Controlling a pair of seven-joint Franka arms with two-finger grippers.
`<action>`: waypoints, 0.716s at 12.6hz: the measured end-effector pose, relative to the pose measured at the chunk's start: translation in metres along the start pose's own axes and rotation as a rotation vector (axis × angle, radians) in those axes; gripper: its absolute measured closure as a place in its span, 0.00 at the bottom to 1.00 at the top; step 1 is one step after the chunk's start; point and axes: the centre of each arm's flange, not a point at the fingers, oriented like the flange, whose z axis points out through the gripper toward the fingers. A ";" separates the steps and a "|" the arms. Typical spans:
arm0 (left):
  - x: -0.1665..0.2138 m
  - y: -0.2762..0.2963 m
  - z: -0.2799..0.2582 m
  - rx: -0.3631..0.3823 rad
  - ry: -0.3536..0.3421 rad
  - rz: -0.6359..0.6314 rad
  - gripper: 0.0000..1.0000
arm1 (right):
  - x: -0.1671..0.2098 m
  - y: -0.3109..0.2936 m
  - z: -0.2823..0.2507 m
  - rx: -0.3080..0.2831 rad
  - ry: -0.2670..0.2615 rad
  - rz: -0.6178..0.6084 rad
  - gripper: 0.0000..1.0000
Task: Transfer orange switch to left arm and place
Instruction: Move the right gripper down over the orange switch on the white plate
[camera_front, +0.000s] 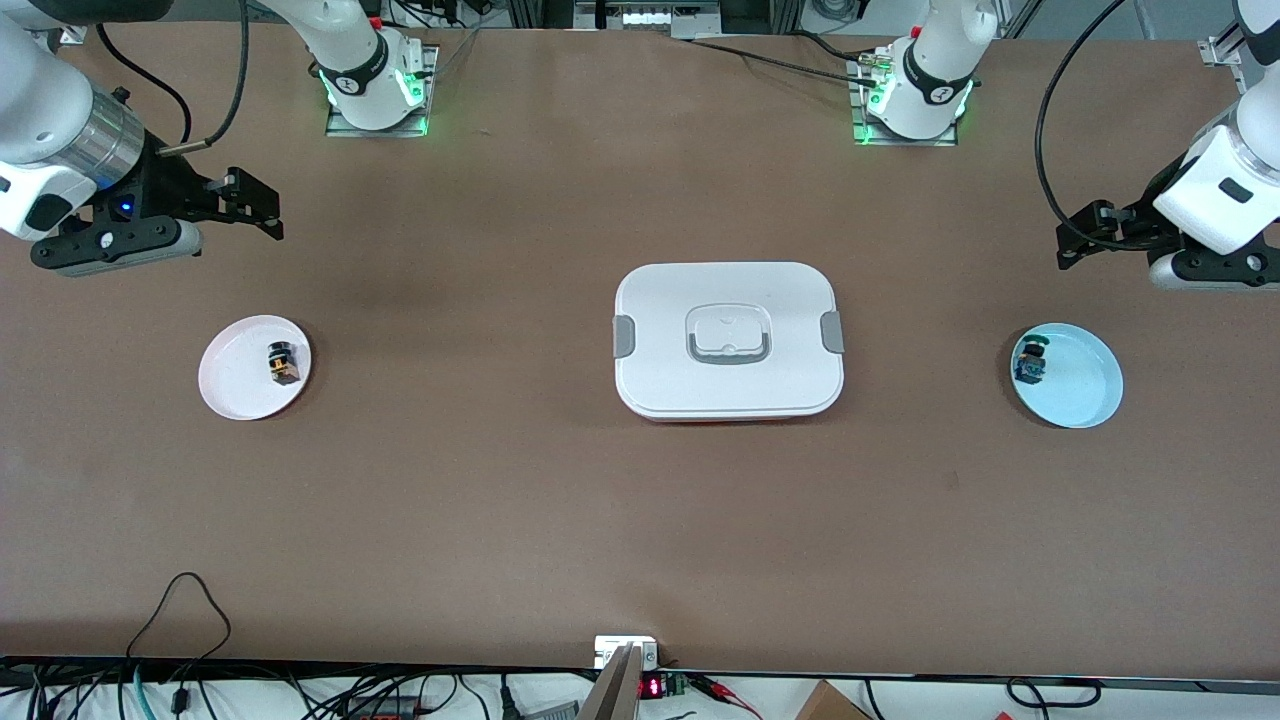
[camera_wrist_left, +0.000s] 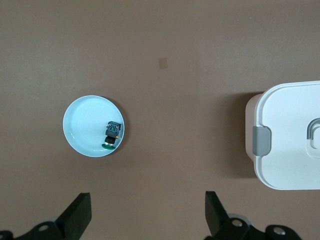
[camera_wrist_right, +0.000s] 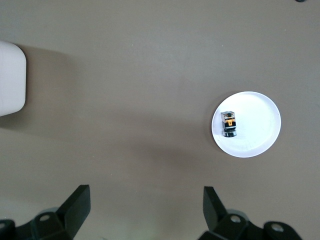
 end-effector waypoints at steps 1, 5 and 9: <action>0.000 0.000 0.000 0.000 0.000 0.000 0.00 | 0.000 0.000 0.000 0.000 0.000 0.000 0.00; 0.000 0.000 0.000 0.000 0.000 0.000 0.00 | 0.000 0.000 0.000 -0.003 0.000 -0.056 0.00; 0.000 0.001 0.000 0.000 0.000 0.001 0.00 | 0.005 0.025 0.015 -0.016 -0.034 -0.423 0.00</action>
